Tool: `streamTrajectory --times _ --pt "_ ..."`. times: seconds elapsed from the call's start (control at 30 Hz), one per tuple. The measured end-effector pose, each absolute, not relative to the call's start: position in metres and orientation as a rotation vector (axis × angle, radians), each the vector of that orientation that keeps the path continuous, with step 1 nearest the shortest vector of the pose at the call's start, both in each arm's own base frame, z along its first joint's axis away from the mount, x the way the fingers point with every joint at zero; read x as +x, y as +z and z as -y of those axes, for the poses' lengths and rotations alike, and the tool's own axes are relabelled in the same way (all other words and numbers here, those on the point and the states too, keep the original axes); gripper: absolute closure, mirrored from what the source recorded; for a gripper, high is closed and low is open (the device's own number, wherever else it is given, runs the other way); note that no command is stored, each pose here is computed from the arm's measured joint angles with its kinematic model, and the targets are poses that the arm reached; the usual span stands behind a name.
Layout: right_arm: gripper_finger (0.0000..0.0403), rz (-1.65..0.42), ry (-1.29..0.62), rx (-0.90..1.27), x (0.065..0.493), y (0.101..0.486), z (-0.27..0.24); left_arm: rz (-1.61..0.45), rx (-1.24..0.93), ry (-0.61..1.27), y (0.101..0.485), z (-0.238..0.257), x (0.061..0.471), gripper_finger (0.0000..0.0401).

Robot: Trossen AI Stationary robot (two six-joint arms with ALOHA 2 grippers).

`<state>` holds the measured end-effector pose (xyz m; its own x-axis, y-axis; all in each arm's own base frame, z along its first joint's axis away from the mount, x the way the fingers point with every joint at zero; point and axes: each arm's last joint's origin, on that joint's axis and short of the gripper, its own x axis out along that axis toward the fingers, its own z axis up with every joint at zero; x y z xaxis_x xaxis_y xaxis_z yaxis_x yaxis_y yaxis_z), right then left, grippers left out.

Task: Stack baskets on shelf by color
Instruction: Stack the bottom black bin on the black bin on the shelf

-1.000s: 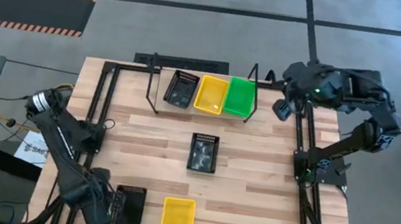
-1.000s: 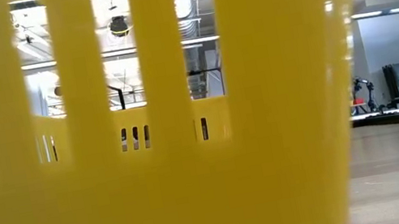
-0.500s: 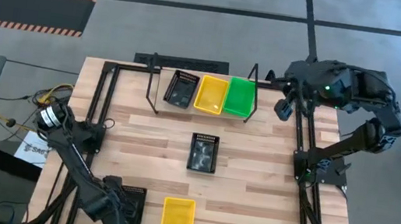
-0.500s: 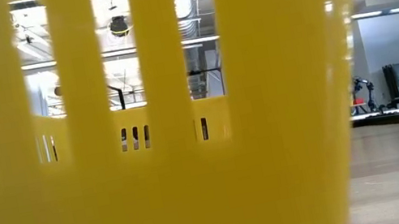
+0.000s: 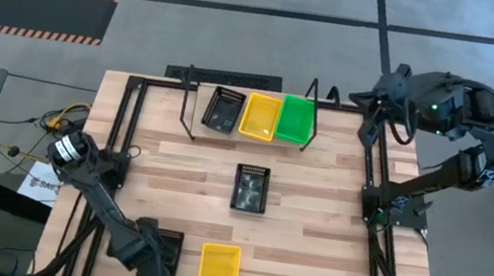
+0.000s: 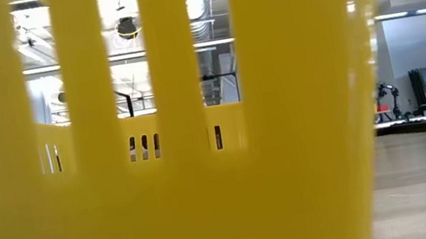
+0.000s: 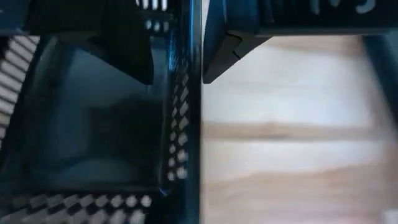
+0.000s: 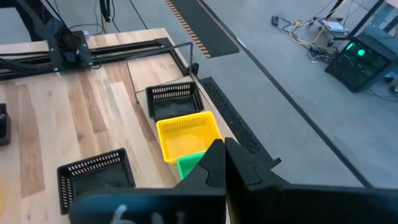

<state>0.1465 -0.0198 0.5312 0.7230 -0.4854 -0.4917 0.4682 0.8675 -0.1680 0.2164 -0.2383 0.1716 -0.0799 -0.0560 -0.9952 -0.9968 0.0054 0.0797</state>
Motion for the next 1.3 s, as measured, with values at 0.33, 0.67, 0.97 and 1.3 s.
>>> streamTrajectory --times 0.33,0.67,0.97,1.3 --pt "0.0395 -0.551 -0.515 -0.072 0.141 0.533 0.02 -1.32 -1.142 1.154 0.172 0.216 0.238 0.0393" --pt "0.0395 -0.553 -0.513 -0.079 0.141 0.533 0.02 -1.013 -1.003 1.134 0.215 0.182 0.251 0.0401" --pt "0.0395 -0.548 -0.517 -0.064 0.141 0.533 0.02 -0.636 -0.805 1.132 0.326 0.126 0.231 0.0401" --pt "0.0395 -0.536 -0.536 -0.006 0.141 0.532 0.02 -0.637 -0.612 1.172 0.365 0.043 0.245 0.0401"
